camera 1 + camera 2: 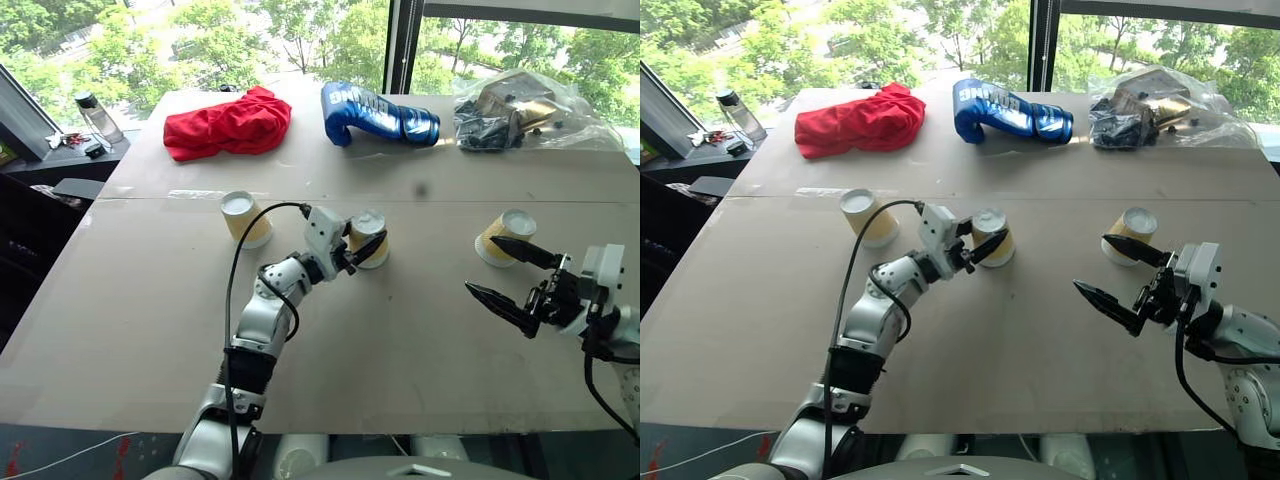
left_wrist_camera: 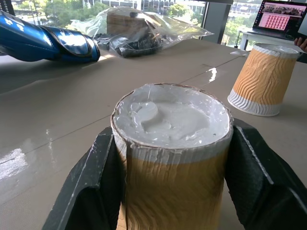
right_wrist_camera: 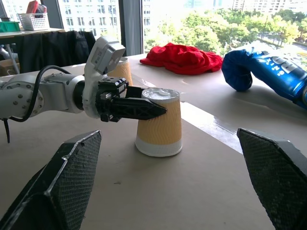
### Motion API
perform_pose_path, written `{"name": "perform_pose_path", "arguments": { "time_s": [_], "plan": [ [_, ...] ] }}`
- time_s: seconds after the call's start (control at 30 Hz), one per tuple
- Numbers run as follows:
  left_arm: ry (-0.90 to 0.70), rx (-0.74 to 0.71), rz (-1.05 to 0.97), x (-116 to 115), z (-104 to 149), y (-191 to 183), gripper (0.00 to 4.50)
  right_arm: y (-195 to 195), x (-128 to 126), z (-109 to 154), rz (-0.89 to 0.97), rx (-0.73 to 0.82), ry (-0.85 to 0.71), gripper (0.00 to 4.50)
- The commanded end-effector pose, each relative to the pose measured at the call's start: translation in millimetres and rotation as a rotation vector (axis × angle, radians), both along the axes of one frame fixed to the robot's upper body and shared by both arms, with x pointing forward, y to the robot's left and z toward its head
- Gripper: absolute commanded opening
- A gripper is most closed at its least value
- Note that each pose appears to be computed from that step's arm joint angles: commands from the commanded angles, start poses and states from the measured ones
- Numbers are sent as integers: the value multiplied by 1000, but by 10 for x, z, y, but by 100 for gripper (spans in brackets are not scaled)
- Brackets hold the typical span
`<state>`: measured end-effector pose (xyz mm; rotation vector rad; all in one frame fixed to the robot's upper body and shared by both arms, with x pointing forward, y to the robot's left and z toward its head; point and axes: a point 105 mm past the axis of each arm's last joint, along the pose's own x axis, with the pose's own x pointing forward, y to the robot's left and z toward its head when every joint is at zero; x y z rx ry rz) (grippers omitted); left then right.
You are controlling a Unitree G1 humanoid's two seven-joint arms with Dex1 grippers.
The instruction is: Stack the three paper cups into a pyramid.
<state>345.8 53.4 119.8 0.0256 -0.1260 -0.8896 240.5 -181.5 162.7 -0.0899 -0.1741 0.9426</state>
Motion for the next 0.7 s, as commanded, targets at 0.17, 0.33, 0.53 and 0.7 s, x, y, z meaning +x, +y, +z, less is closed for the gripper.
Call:
{"name": "perform_pose_path", "arguments": {
  "time_s": [0.17,0.33,0.53,0.7],
  "plan": [
    [-60,-37,-7,-11,205,14,447,-40,-18,100,-40,6,-65,450],
    [-145,-81,-63,-162,557,20,447,-229,136,220,-192,38,-155,450],
    [-192,-22,-160,-316,823,-27,447,-500,374,181,-421,20,-145,450],
    [-139,71,-345,-551,882,-119,447,-648,522,42,-541,-5,-89,450]
  ]
}}
